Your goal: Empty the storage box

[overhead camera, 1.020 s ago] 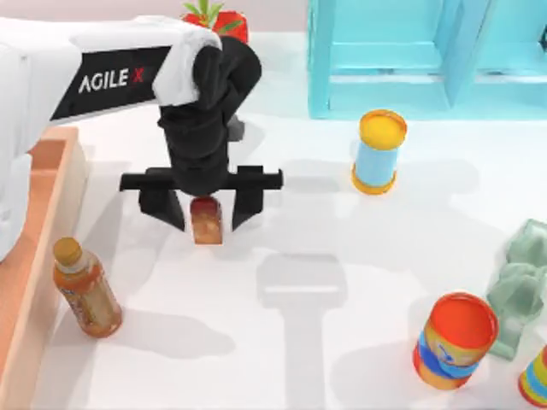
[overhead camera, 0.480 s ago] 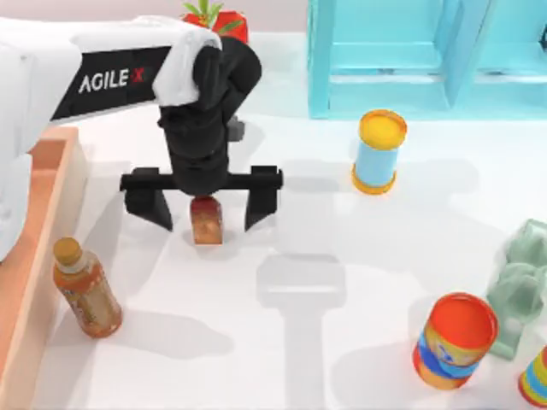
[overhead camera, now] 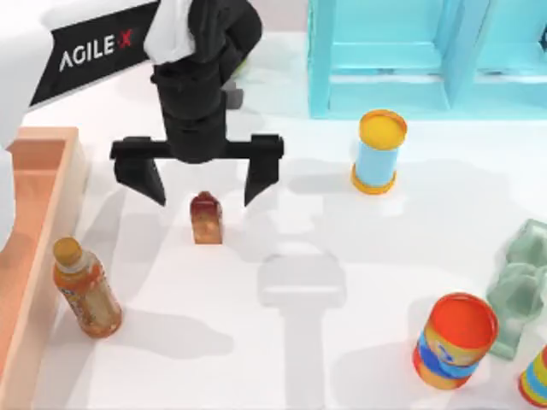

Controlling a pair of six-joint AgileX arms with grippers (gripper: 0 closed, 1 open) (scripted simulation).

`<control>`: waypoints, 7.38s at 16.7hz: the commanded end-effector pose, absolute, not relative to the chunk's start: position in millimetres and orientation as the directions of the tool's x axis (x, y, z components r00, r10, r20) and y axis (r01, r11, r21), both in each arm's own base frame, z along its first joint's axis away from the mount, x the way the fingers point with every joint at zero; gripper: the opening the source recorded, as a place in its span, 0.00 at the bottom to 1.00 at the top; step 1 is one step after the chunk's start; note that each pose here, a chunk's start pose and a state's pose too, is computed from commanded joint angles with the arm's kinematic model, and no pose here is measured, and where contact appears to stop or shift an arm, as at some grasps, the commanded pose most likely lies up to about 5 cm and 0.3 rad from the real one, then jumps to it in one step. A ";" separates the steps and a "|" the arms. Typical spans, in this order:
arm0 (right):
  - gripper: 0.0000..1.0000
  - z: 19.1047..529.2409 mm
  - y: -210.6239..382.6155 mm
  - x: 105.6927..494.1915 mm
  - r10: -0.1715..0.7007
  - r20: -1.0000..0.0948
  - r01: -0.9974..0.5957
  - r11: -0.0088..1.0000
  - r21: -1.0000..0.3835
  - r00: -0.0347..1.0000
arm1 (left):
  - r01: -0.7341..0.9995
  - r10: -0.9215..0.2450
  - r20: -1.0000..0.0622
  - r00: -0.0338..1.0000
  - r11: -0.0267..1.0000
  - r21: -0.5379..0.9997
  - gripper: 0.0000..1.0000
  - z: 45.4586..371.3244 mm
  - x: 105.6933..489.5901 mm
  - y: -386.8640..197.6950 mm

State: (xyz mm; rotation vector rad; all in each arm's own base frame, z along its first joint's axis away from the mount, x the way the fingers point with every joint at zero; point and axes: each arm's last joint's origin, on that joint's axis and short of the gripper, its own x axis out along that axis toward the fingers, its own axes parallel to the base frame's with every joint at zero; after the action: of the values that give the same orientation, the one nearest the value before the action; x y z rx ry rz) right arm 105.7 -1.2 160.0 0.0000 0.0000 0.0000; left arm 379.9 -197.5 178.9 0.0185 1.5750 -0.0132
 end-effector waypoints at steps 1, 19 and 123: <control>1.00 160.0 -1.2 105.7 0.000 0.000 0.000 1.000 0.000 1.000 | 0.020 0.004 -1.000 -0.004 1.000 0.003 1.00 189.8 379.2 -197.0; 1.00 160.0 -1.2 105.7 0.000 0.000 0.000 1.000 0.000 1.000 | 0.021 -0.002 -1.000 -0.005 1.000 -0.002 1.00 249.4 377.2 20.3; 1.00 160.0 -1.2 105.7 0.000 0.000 0.000 1.000 0.000 1.000 | 0.022 -0.007 -1.000 -0.004 1.000 -0.007 0.00 153.6 216.8 -236.1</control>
State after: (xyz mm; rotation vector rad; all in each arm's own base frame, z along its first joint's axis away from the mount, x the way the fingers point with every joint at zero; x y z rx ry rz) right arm 105.7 -1.2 160.0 0.0000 0.0000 0.0000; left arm 216.8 -236.1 153.6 0.0119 1.5749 -0.0225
